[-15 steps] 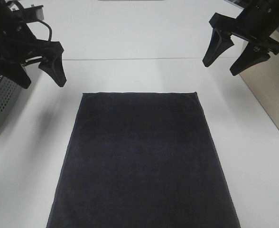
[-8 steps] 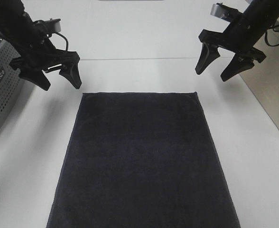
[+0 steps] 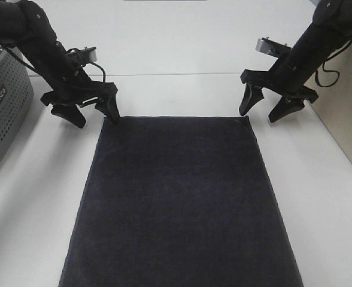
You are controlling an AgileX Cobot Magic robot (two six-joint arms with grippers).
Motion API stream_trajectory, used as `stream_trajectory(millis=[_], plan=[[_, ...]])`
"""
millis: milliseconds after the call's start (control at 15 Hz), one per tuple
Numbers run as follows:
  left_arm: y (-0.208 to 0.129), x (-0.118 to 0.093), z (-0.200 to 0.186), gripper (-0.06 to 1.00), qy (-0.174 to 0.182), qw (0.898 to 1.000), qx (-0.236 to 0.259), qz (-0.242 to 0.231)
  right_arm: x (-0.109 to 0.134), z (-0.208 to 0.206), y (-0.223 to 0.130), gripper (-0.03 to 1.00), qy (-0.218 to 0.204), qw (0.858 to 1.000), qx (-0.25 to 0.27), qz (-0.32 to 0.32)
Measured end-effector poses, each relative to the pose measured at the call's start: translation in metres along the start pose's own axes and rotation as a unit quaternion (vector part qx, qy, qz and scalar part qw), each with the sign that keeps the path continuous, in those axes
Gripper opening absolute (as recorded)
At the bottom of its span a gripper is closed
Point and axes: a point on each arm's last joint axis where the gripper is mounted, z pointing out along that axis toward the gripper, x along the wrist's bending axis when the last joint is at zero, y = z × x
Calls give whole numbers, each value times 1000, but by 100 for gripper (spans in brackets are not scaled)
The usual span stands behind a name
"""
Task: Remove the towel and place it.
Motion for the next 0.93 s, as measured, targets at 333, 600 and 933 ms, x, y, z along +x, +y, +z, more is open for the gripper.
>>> stream_trajectory(millis=[333, 600, 933], plan=[[0, 2, 12, 82, -10, 1000, -2, 8, -7, 18, 0, 74, -6, 1000, -1, 5], [2, 2, 14, 82, -19, 1000, -6, 4, -8, 20, 1, 74, -5, 1000, -4, 6], [2, 0, 15, 81, -28, 1000, -7, -2, -4, 24, 1, 71, 2, 1000, -4, 11]])
